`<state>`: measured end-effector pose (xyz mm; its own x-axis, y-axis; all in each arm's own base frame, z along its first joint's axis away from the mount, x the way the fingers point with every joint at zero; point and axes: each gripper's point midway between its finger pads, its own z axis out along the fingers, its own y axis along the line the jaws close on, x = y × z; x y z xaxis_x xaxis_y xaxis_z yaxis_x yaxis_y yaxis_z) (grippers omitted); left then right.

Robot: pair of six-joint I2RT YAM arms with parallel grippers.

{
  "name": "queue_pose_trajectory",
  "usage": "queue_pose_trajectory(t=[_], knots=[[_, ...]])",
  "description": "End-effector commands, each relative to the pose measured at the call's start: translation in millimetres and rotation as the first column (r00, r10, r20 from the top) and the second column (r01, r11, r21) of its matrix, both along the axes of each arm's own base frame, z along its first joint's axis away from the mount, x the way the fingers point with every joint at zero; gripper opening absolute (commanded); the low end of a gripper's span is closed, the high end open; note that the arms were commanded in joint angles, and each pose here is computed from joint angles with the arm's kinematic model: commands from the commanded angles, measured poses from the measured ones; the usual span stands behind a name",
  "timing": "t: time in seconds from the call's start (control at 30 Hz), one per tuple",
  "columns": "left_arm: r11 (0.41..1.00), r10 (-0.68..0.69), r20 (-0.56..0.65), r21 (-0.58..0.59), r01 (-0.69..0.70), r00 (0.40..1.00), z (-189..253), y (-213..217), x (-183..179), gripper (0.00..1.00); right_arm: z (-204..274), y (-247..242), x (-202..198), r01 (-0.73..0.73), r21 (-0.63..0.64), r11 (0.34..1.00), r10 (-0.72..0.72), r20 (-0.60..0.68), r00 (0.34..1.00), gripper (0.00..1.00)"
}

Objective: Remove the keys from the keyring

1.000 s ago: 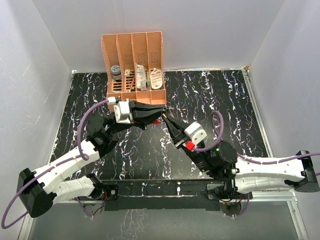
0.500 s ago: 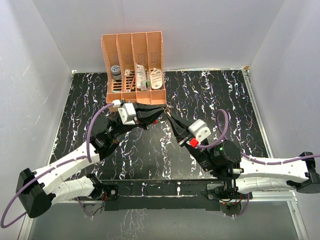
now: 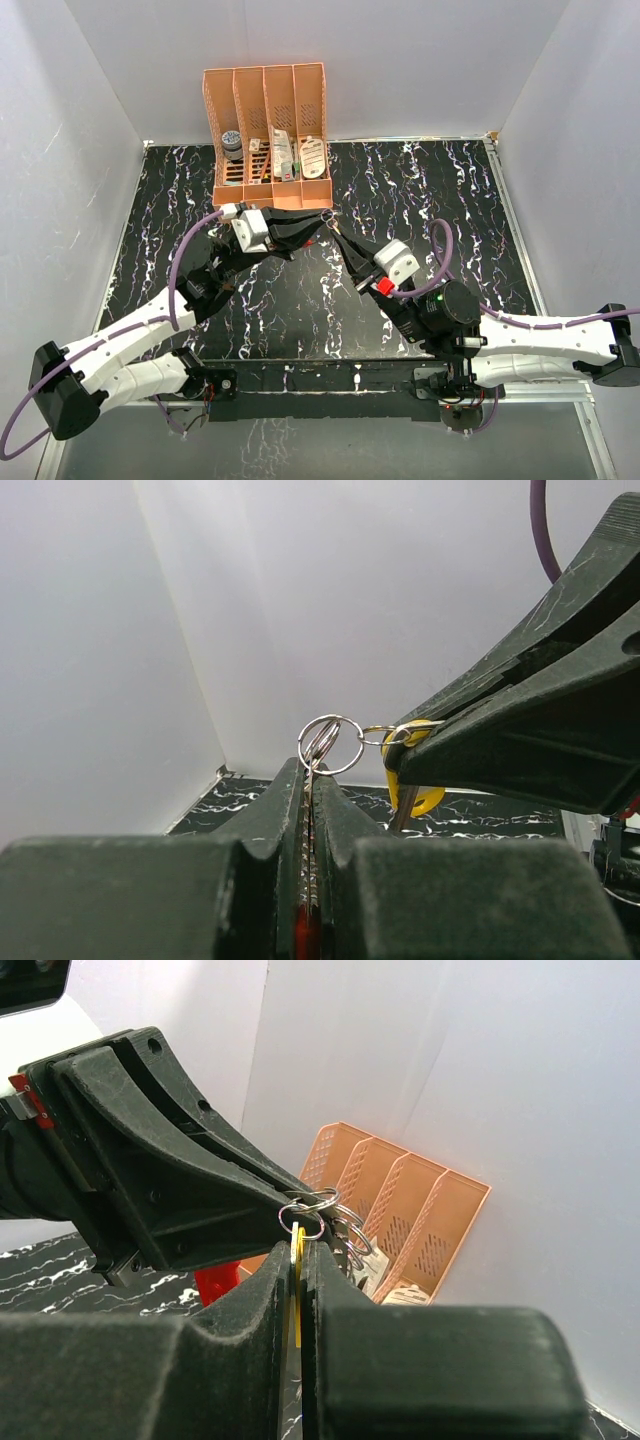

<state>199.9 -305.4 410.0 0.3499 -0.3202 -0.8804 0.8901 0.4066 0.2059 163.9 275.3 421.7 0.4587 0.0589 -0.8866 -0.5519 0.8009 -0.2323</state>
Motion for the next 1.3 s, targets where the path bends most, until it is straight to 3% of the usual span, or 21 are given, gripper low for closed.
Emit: queue_pose_trajectory(t=[0.0, 0.53, 1.27], knots=[[0.993, 0.092, 0.033, -0.079, -0.089, 0.995, 23.3, 20.4, 6.5, 0.00, 23.9, -6.3, -5.2, -0.025, 0.088, 0.996, 0.024, 0.020, 1.000, 0.00], [0.995, -0.087, 0.007, -0.051, 0.088, 0.996, 16.3, -8.3, -5.8, 0.00, 22.3, 3.4, -4.6, -0.030, 0.072, 0.997, 0.029, 0.018, 0.999, 0.00], [0.985, -0.123, 0.067, -0.109, 0.130, 0.990, 37.4, 1.4, -22.8, 0.00, 0.5, 5.4, -1.1, -0.018, 0.045, 0.999, 0.020, -0.042, 0.999, 0.00]])
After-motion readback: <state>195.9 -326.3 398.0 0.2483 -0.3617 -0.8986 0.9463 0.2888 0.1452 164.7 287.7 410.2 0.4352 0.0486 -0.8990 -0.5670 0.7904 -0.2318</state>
